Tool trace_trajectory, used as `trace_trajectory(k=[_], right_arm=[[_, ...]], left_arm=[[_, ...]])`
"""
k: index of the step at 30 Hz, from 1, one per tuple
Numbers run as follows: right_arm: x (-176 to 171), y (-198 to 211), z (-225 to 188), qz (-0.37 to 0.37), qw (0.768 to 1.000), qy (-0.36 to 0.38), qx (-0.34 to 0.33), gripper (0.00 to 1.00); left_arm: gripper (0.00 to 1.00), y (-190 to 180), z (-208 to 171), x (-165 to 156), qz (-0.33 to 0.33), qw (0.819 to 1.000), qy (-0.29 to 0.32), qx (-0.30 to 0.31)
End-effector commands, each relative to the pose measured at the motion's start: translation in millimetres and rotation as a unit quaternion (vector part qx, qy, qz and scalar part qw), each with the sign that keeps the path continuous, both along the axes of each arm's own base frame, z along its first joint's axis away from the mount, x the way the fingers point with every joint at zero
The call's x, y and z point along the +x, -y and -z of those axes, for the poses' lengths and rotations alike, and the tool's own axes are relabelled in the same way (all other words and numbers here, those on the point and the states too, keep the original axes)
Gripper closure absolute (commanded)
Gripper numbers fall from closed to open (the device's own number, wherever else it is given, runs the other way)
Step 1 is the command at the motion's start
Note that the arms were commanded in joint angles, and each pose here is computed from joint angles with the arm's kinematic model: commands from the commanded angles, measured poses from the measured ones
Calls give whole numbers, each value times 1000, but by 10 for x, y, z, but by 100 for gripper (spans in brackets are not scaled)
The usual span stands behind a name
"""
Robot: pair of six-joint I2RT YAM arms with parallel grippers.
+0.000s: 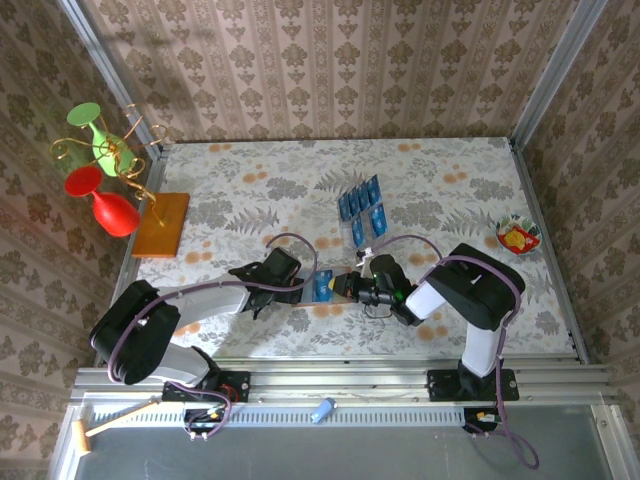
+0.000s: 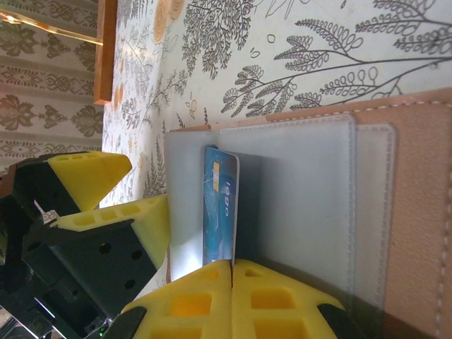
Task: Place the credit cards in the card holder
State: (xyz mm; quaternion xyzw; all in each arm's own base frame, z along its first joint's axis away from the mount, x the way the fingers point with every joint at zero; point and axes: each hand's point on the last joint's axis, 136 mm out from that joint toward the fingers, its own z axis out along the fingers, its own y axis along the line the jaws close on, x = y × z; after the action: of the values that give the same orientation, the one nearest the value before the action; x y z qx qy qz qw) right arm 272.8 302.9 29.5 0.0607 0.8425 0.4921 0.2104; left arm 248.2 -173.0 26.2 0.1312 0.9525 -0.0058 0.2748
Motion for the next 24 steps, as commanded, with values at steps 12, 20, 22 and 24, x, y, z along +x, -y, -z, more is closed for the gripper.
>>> trace_trajectory(k=[12,20,22,24], right_arm=[[-67,-67,229,-28,998,-45,-32,98],[-63,-12,118,-28,996,-47,-67,59],[-53,8,87,-30,995,-46,-86,51],[-37,21,45,-32,993,-43,-101,43]], left_arm=[[0,-65,18,-59,-8,1000,-4,9],[0,-48,3,-59,-8,1000,-4,3],[0,-40,-2,-54,-11,1000,-6,-2],[0,-25,-24,-42,-11,1000,-5,-7]])
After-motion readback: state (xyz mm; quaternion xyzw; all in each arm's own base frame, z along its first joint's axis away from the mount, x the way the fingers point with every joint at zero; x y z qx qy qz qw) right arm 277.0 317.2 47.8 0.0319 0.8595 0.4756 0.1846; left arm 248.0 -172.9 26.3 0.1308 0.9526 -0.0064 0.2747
